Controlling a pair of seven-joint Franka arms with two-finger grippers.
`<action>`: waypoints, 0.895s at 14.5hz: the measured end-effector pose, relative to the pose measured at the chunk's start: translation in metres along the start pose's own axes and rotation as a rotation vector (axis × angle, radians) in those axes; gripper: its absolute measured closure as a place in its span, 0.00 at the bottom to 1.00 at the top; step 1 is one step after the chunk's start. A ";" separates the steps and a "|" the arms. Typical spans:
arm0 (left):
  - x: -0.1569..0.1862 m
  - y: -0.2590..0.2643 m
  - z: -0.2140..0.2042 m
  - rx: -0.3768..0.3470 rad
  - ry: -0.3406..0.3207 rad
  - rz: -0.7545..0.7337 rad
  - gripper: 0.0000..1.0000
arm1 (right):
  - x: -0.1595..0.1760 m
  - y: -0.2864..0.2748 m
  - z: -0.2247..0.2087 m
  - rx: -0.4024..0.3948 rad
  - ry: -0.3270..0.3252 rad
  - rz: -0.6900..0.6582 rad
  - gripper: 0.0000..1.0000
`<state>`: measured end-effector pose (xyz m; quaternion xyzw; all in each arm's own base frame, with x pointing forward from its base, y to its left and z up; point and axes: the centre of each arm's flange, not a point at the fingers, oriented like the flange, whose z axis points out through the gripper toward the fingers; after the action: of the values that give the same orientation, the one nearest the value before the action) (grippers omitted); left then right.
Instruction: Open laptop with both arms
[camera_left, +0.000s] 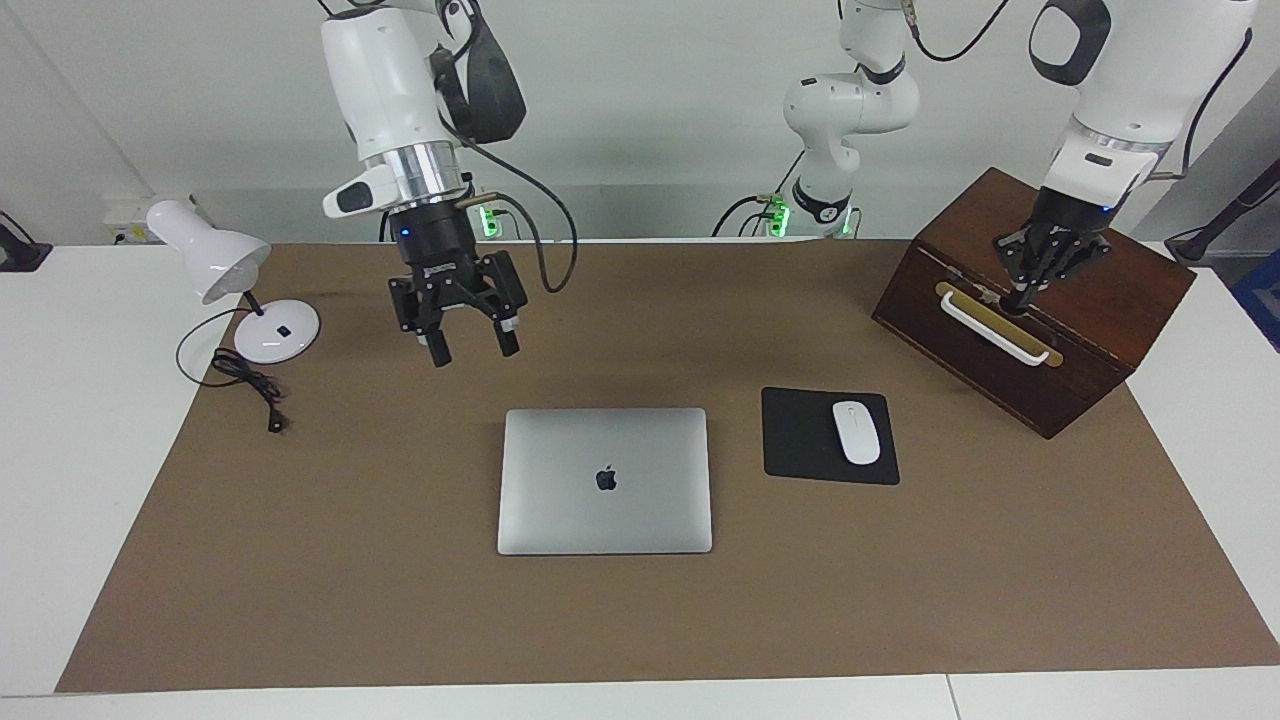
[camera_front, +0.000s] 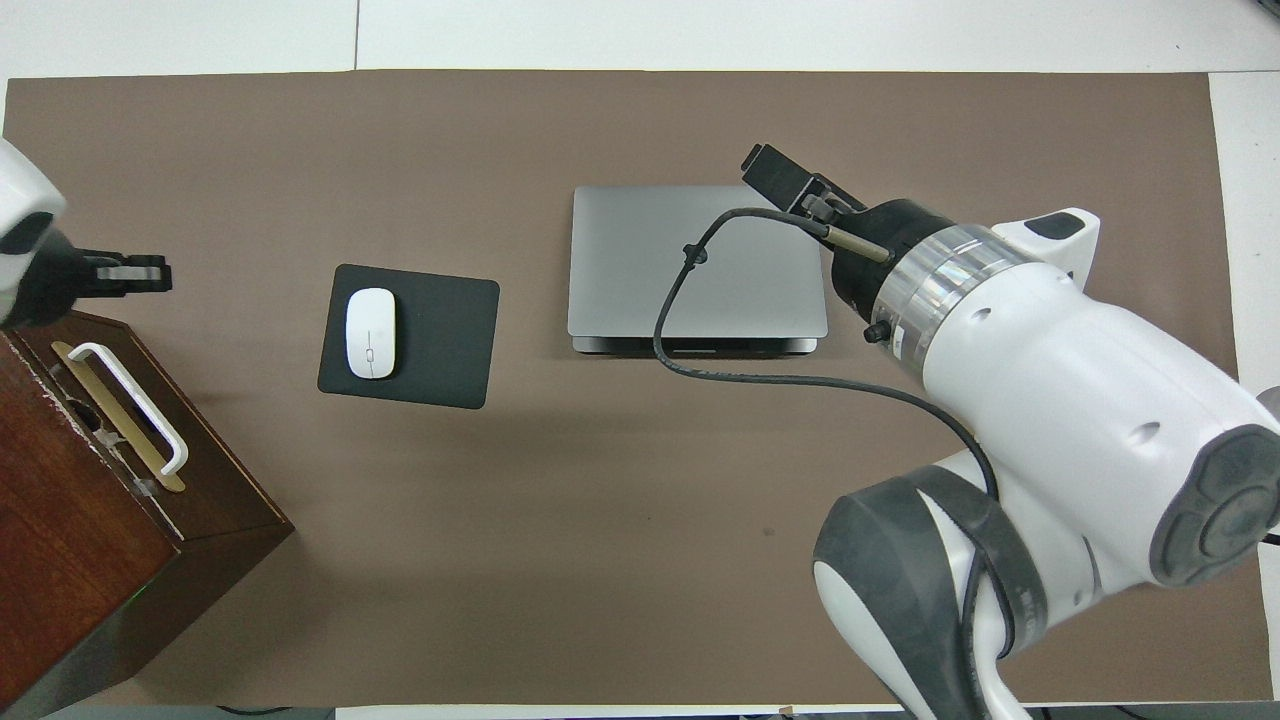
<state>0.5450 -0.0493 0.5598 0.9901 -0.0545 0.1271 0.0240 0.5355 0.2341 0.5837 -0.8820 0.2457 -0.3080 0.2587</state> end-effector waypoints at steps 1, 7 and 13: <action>-0.015 0.020 0.015 -0.009 0.032 0.032 0.99 | -0.003 0.005 0.003 0.012 0.013 0.017 0.00; -0.102 0.103 0.061 -0.068 0.162 0.163 0.99 | -0.046 0.042 0.030 0.066 0.044 0.075 0.00; -0.137 0.159 0.110 -0.120 0.262 0.279 0.99 | -0.080 0.061 0.049 0.094 0.029 0.116 0.00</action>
<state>0.4230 -0.2003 0.4237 0.9448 -0.1950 0.2535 0.0719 0.4968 0.2513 0.4803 -0.8485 0.2855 -0.3165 0.3136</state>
